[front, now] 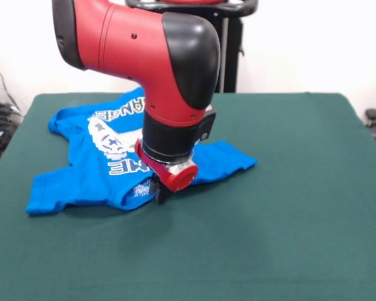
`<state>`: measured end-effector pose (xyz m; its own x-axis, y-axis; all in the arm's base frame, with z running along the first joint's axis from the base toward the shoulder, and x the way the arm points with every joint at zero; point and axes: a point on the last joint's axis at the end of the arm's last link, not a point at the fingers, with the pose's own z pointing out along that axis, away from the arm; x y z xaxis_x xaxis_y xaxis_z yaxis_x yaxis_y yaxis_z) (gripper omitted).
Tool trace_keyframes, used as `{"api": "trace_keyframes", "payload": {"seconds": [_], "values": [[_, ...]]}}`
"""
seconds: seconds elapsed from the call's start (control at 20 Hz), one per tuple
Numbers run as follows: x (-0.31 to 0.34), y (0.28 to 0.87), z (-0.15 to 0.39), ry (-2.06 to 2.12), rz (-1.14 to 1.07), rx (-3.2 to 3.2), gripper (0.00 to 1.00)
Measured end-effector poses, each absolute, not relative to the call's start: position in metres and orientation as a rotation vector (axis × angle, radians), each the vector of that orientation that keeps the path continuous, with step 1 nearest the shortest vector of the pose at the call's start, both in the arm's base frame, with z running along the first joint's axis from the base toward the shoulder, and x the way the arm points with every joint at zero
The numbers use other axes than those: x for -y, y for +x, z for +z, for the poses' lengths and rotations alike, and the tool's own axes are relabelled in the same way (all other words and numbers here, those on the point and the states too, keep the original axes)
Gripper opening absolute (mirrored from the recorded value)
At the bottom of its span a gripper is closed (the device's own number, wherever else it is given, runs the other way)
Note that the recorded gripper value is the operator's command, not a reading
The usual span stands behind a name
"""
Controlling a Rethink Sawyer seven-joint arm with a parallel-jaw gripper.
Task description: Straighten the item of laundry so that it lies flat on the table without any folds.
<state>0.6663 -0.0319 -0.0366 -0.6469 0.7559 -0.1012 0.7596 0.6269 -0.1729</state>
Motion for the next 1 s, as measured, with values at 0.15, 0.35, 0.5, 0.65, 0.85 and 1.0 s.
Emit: {"api": "trace_keyframes", "payload": {"seconds": [0.15,0.35,0.5,0.65,0.85,1.0], "values": [[0.037,0.664,-0.036,1.325,-0.290,-2.816,0.00],[0.046,0.663,-0.031,1.369,-0.212,-2.805,0.00],[0.049,0.663,-0.026,1.379,-0.179,-2.806,0.00],[0.046,0.663,-0.026,1.363,-0.180,-2.816,0.00],[0.045,0.663,-0.027,1.329,-0.192,-2.825,0.00],[0.043,0.663,-0.028,1.308,-0.206,-2.836,0.00]]}}
